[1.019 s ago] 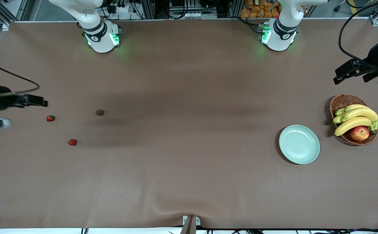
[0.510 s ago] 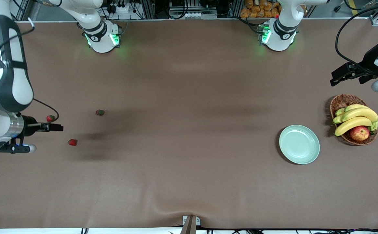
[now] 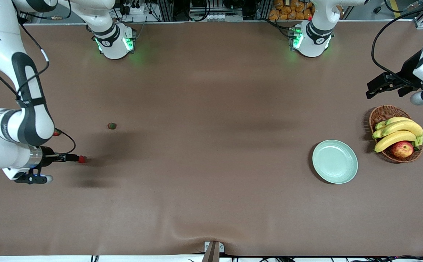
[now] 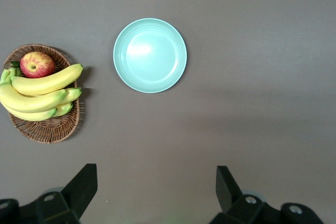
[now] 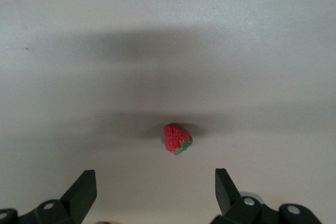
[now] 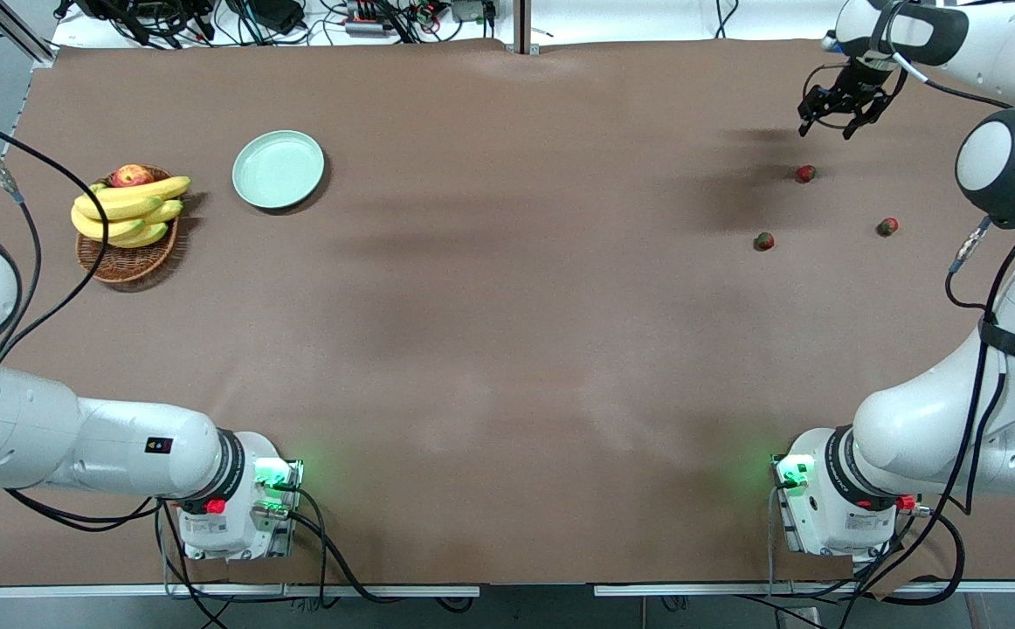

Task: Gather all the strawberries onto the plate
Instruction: 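Grasp the strawberry with the right gripper while the left gripper nears the plate, then carry the strawberry to mid-table and release it with the right gripper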

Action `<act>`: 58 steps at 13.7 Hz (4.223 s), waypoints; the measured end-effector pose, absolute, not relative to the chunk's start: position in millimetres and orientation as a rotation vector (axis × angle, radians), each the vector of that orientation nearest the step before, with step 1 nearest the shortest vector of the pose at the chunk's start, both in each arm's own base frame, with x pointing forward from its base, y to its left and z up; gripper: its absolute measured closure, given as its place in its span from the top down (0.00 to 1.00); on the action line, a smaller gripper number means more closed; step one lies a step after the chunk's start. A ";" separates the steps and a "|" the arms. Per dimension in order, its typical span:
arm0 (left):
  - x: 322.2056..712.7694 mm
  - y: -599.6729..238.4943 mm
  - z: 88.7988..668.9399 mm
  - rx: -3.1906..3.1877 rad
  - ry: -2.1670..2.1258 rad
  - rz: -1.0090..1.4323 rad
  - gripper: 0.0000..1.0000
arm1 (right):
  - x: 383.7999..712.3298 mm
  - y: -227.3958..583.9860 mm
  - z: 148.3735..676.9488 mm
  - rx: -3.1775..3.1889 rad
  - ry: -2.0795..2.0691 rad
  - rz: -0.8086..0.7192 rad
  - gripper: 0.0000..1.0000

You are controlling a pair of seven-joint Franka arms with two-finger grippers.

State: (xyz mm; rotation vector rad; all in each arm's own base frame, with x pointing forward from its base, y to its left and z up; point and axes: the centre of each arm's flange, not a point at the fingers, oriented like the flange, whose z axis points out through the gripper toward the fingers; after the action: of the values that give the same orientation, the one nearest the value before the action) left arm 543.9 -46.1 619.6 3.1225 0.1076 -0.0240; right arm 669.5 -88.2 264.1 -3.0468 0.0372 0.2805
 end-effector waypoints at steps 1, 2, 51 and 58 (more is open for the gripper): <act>543.9 -47.0 618.8 3.123 0.105 -0.025 1.00 | 669.8 -88.6 256.5 -3.045 0.008 0.282 1.00; 544.0 -47.0 617.9 3.123 0.105 -0.027 1.00 | 670.2 -89.6 250.3 -3.046 -0.015 0.280 1.00; 616.5 -127.3 395.5 3.059 0.509 -0.048 1.00 | 594.9 450.4 283.4 -2.383 0.716 0.326 0.33; 617.5 -129.2 388.1 3.043 0.599 -0.058 1.00 | 497.9 557.9 199.3 -2.400 0.816 0.223 0.33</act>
State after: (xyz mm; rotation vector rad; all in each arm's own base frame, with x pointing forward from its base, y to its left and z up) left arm 617.5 -129.2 388.1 3.0434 0.5987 -0.0578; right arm 497.9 557.9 199.3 -2.3996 0.8156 0.2228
